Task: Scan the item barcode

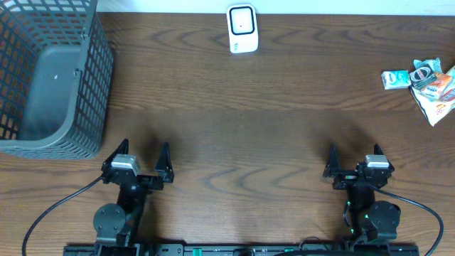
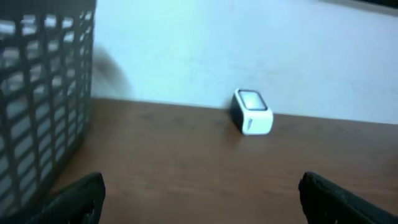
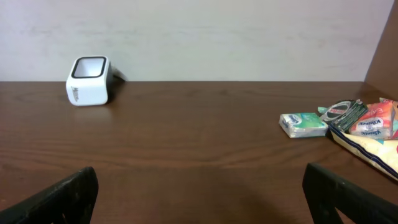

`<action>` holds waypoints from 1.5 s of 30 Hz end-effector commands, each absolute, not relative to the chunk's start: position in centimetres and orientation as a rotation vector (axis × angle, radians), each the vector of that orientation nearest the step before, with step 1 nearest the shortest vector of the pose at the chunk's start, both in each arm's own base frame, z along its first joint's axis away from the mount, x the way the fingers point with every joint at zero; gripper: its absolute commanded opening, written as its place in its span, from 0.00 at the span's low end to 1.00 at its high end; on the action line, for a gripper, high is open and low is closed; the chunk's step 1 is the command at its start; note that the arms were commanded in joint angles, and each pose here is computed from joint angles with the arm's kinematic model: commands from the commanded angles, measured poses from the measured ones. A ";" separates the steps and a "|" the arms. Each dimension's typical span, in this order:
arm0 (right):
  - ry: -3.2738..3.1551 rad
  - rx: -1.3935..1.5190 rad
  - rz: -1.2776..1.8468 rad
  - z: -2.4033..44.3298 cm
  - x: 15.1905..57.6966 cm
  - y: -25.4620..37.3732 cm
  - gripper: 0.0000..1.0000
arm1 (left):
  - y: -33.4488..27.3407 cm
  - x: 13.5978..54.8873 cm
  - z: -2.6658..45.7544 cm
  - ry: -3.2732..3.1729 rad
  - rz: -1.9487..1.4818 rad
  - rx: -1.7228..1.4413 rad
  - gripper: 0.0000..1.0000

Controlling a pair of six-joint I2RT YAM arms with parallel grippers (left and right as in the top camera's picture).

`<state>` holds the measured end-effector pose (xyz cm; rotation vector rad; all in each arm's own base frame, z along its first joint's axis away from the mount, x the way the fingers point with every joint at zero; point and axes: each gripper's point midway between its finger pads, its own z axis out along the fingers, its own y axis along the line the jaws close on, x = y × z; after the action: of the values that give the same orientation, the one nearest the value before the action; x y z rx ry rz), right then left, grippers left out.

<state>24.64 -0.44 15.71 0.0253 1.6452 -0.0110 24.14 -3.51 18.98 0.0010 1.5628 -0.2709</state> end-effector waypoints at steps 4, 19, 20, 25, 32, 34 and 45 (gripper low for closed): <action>1.646 0.014 -0.022 15.6 24.6 -0.5 0.99 | -4.3 24.2 18.0 1.552 -0.246 0.097 0.98; 1.646 0.014 -0.022 15.6 24.6 -0.5 0.99 | -4.4 24.0 14.1 1.706 -0.216 0.143 0.98; 1.646 0.014 -0.022 15.6 24.6 -0.5 0.99 | -4.4 24.0 14.1 1.706 -0.217 0.144 0.97; 1.646 0.014 -0.022 15.6 24.6 -0.5 0.99 | -4.4 24.0 14.1 1.706 -0.214 0.145 0.98; 1.646 0.014 -0.022 15.6 24.6 -0.5 0.99 | -4.1 24.0 14.0 1.711 -0.215 0.118 0.97; 1.646 0.014 -0.022 15.6 24.6 -0.5 0.99 | -3.7 24.1 14.0 1.716 -0.217 0.073 0.98; 1.647 0.014 -0.022 15.6 24.6 -0.5 0.99 | -3.8 24.1 14.0 1.715 -0.218 0.075 0.97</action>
<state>24.64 -0.43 15.71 0.0250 1.6452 -0.0106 24.24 -3.69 15.43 0.0853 1.6667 -0.1993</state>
